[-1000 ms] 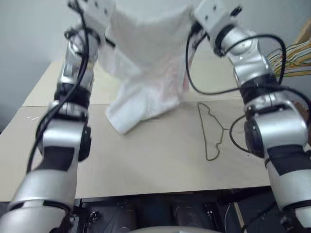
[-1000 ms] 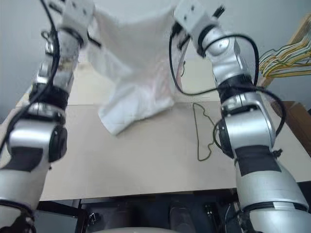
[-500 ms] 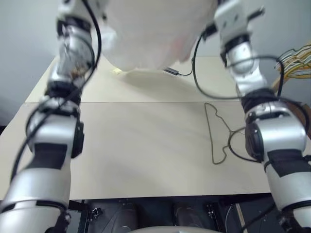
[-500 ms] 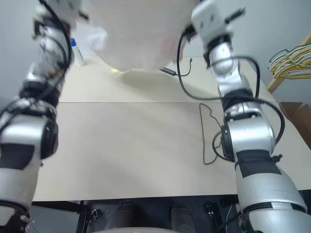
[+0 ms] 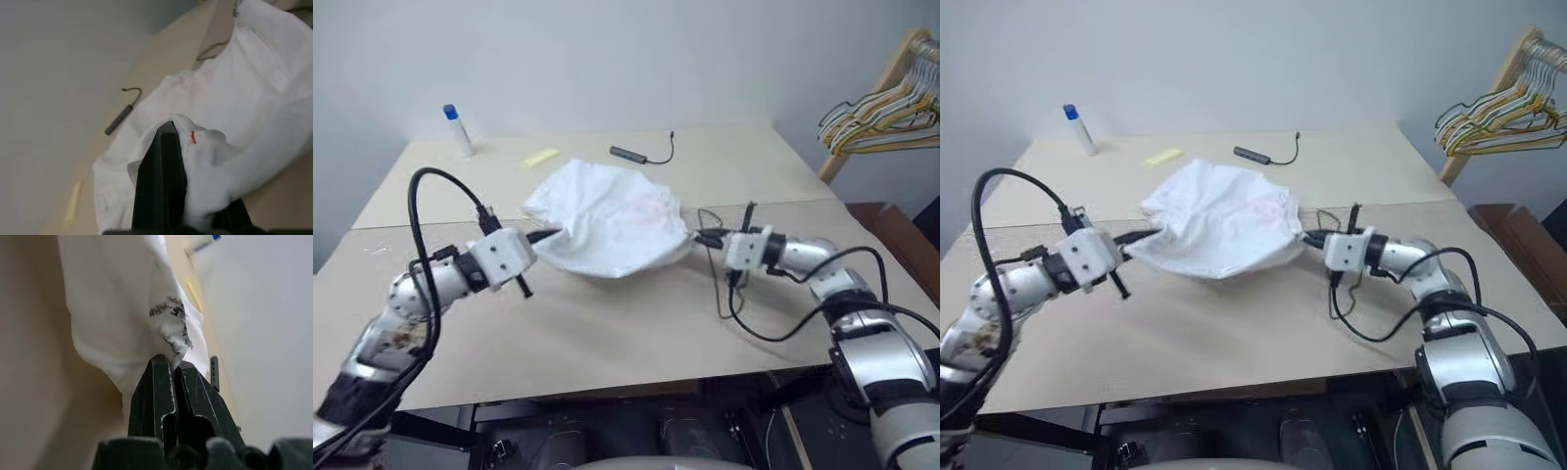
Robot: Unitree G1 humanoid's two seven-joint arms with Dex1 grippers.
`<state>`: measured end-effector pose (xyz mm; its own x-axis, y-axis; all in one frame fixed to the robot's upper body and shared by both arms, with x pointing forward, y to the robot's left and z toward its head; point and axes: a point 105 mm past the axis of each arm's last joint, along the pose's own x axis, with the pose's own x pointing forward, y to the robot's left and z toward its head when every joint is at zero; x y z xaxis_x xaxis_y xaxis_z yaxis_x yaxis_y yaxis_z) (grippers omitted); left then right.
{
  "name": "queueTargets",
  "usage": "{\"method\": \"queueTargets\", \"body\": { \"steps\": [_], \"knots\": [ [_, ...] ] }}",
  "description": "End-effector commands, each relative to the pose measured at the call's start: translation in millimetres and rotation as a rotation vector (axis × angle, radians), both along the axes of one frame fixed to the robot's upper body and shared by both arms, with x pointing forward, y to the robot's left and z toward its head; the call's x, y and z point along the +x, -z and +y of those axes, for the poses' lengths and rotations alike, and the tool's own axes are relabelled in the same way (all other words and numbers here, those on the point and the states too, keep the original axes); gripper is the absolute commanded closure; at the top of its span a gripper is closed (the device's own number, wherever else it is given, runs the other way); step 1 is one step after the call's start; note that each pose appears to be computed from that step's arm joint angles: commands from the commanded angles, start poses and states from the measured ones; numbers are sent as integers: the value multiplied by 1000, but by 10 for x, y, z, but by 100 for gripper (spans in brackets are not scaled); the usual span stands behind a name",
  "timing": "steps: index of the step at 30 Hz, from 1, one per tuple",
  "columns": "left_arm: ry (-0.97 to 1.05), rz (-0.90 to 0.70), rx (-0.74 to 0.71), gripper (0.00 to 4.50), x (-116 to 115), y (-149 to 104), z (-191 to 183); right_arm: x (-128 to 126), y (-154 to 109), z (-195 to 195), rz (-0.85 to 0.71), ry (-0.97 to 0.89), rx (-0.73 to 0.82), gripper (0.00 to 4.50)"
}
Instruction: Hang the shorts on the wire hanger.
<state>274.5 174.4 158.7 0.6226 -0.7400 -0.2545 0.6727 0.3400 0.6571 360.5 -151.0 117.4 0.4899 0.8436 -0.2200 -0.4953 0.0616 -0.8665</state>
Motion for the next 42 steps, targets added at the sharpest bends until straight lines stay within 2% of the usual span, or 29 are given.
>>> {"method": "queueTargets", "body": {
  "steps": [1, 3, 9, 16, 21, 25, 26, 28, 31, 34, 38, 42],
  "knots": [
    [86, 105, 80, 447, -223, 47, -5, -93, -40, -9, -60, -52, -43, 450],
    [108, 163, 147, 447, -336, 169, 54, -194, 73, -49, -50, -66, -76, 450],
    [171, 281, 200, 447, -599, 310, 54, -523, 324, -97, -4, -120, -137, 450],
    [243, 448, 274, 447, -1040, 379, 209, -996, 380, -58, 76, -136, -99, 450],
    [197, 472, 261, 447, -1150, 429, 280, -1210, 367, 36, 87, -130, -82, 450],
    [217, 503, 232, 447, -1250, 539, 195, -1324, 348, 56, 130, -119, -71, 450],
    [221, 516, 213, 404, -1276, 538, 161, -1348, 333, 37, 149, -124, -73, 397],
    [228, 527, 186, 356, -1304, 512, 122, -1367, 298, 6, 172, -122, -68, 342],
    [195, 509, 87, 263, -1246, 302, 146, -1378, 215, -89, 213, -115, -82, 243],
    [161, 487, 46, 169, -1176, 67, 263, -1391, 160, -186, 277, -96, -101, 138],
    [111, 410, -17, 168, -963, -453, 502, -1350, 57, -345, 360, -37, -101, 2],
    [86, 330, -144, 168, -781, -862, 523, -1189, -57, -498, 395, 62, -47, 2]
  ]
}}
